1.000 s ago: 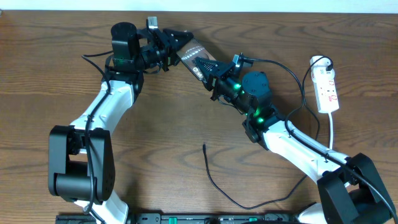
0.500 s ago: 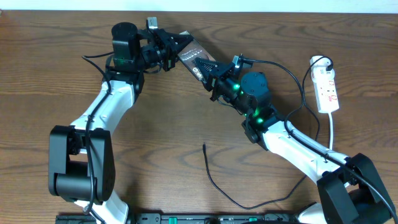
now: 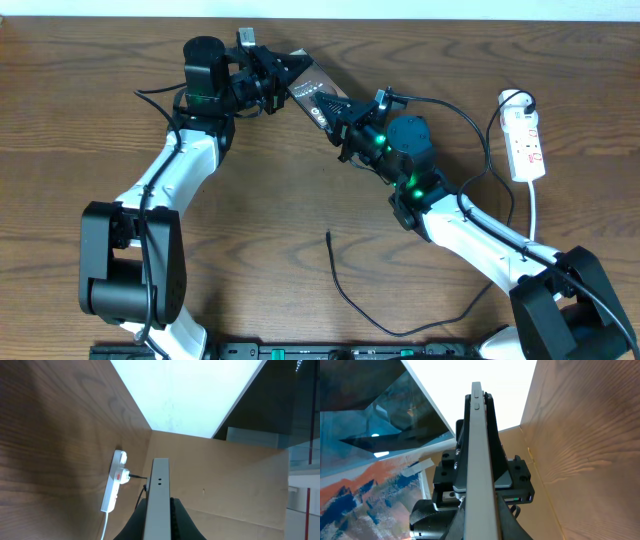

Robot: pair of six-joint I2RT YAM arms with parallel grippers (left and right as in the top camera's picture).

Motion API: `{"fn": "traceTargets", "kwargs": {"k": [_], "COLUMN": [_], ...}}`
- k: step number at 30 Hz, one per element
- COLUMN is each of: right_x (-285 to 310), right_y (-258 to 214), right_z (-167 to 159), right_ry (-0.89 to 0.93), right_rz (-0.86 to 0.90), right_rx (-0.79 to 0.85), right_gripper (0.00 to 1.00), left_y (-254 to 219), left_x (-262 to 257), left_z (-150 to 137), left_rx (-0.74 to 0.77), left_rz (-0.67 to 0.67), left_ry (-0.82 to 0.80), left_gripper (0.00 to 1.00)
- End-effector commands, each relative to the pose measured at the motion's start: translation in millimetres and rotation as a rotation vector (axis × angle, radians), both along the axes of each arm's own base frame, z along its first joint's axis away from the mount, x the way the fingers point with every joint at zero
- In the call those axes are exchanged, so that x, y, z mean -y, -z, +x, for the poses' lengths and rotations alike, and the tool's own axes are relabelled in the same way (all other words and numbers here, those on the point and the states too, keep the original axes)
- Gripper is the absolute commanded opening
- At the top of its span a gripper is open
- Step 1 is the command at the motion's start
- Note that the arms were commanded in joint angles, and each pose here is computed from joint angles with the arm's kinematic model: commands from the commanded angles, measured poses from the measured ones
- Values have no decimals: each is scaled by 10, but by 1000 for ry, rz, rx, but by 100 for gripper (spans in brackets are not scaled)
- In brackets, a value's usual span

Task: Plug charger to phone and switch on socket

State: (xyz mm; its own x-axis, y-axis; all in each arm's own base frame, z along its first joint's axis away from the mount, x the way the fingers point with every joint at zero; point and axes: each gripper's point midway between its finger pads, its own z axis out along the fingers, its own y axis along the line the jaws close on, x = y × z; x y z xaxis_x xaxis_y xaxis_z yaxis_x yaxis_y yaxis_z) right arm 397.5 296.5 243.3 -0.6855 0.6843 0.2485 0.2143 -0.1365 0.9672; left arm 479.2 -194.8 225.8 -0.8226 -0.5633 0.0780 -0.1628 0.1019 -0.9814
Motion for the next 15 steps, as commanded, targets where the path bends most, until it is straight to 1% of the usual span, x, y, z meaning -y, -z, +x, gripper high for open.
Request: {"fn": "traceTargets", "kwargs": {"k": [1, 7, 8, 9, 10, 13, 14, 15], "right_x": [-131, -130, -132, -132, -130, -127, -119, -116], "right_y": [-176, -175, -174, -170, -165, -158, -158, -158], "right_z": [-86, -85, -87, -87, -86, -83, -75, -71], "right_ry": [-44, -43, -44, -44, -43, -42, -37, -34], "right_rz": [20, 19, 19, 18, 17, 16, 16, 15], "right_rx": [42, 42, 42, 41, 39, 36, 37, 37], "right_gripper": [2, 1, 4, 10, 21, 69, 80, 94], "left_y": [-136, -137, -137, -137, -137, -137, -137, -137], "left_x": [30, 30, 31, 31, 31, 31, 31, 32], "left_z": [4, 3, 3, 3, 3, 2, 2, 2], "left_rx": [71, 71, 71, 71, 71, 71, 71, 71], "left_rz": [27, 27, 27, 27, 27, 27, 27, 27], "left_ry": [-10, -10, -10, -10, -10, -9, -9, -9], "left_gripper": [8, 7, 7, 8, 7, 7, 8, 8]}}
